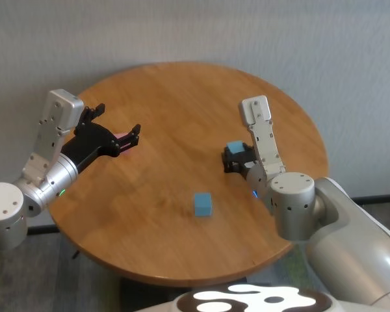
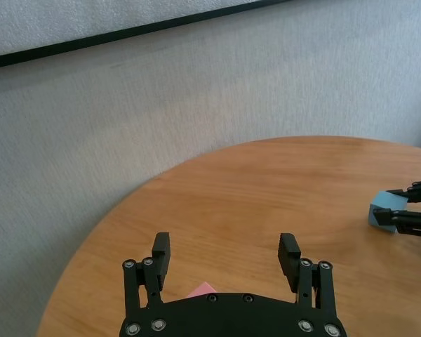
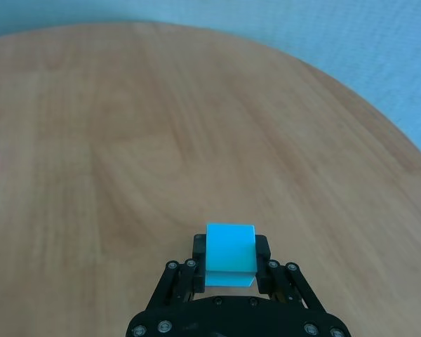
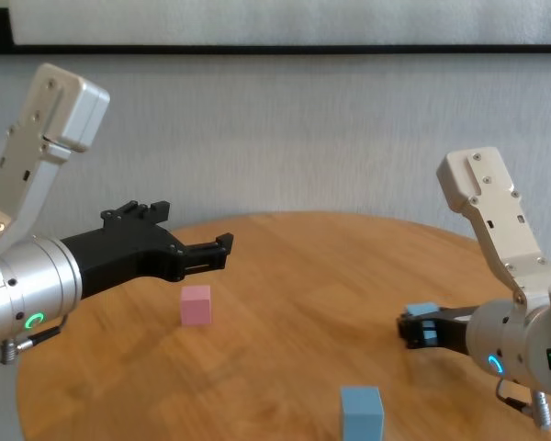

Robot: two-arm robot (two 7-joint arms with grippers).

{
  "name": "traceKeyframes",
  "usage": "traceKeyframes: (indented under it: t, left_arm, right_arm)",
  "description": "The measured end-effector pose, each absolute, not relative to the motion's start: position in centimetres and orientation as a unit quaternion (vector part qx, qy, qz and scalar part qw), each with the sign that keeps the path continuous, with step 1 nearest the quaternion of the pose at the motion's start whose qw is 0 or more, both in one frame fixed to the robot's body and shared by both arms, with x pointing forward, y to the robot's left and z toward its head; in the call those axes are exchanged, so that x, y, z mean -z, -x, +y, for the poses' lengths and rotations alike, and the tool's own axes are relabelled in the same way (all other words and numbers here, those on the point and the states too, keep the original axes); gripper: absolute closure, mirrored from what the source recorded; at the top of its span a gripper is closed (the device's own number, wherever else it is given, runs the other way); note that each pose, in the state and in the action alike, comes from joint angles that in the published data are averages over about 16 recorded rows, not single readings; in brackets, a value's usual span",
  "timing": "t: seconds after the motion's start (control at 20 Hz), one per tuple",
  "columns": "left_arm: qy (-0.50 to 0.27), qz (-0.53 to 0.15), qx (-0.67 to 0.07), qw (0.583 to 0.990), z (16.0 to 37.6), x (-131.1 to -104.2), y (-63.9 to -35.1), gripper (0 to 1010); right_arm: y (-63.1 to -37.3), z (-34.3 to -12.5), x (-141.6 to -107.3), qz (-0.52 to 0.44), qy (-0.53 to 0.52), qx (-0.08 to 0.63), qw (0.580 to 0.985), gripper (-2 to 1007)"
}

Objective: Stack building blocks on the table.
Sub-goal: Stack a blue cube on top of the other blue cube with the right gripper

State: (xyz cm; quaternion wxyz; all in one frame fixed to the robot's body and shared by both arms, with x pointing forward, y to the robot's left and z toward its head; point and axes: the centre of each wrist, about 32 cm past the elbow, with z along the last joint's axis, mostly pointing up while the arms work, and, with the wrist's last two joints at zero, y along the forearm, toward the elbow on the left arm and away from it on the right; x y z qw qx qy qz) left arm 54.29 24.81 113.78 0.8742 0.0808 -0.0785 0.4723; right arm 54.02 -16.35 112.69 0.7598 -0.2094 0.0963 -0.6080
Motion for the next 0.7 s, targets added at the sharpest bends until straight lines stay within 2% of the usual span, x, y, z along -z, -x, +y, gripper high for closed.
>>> traceKeyframes:
  t: [0.3, 0.7]
  left_arm:
    - [-0.081, -0.079, -0.472, 0.874, 24.8, -113.8, -54.3, 10]
    - [-0.081, -0.079, -0.472, 0.874, 24.8, -113.8, -54.3, 10]
  right_arm:
    - [-53.8, -18.4, -113.4, 0.076, 0.195, 0.555, 0.805, 643]
    - [-53.7, -21.7, -115.1, 0.041, 0.179, 0.447, 0.876, 643]
